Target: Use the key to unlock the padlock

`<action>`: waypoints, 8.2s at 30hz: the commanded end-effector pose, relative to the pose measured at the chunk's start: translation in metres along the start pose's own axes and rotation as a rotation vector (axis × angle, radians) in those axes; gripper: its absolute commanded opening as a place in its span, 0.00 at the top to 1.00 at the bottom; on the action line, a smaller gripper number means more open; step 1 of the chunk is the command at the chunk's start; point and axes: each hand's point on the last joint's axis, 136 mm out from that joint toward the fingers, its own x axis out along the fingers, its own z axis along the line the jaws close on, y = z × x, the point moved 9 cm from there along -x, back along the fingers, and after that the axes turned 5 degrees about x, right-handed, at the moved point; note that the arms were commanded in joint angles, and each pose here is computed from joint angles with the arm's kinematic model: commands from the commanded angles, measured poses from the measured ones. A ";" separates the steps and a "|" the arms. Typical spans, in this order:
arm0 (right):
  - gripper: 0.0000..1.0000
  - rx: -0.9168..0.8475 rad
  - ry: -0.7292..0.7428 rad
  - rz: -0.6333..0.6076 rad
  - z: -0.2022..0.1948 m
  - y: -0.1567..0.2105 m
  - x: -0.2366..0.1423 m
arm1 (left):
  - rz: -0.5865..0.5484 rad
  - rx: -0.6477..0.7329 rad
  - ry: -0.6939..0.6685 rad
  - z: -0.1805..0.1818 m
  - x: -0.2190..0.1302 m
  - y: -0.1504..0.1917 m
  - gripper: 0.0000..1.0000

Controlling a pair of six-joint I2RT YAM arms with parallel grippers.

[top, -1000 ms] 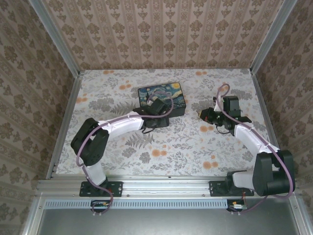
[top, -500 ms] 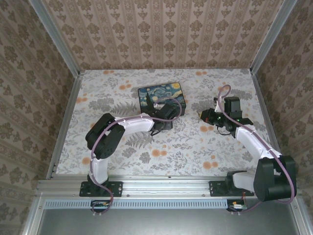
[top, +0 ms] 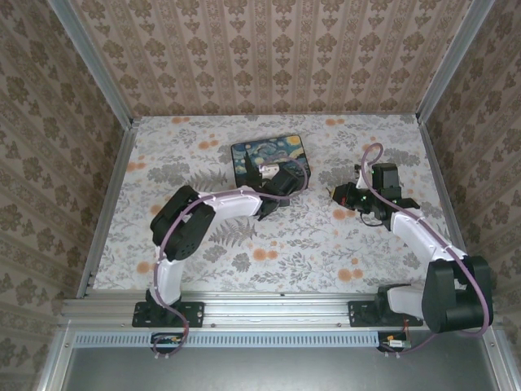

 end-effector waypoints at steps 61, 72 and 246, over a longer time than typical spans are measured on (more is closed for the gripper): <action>1.00 -0.188 -0.322 0.091 0.079 0.106 0.033 | 0.615 -0.552 0.480 0.064 -0.137 -0.050 0.93; 1.00 -0.128 -0.431 0.072 0.105 0.097 0.018 | 0.604 -0.635 0.556 0.059 -0.158 -0.052 0.93; 1.00 -0.099 -0.499 0.300 0.106 0.060 -0.080 | -0.452 1.616 1.063 0.011 -0.251 -0.058 0.81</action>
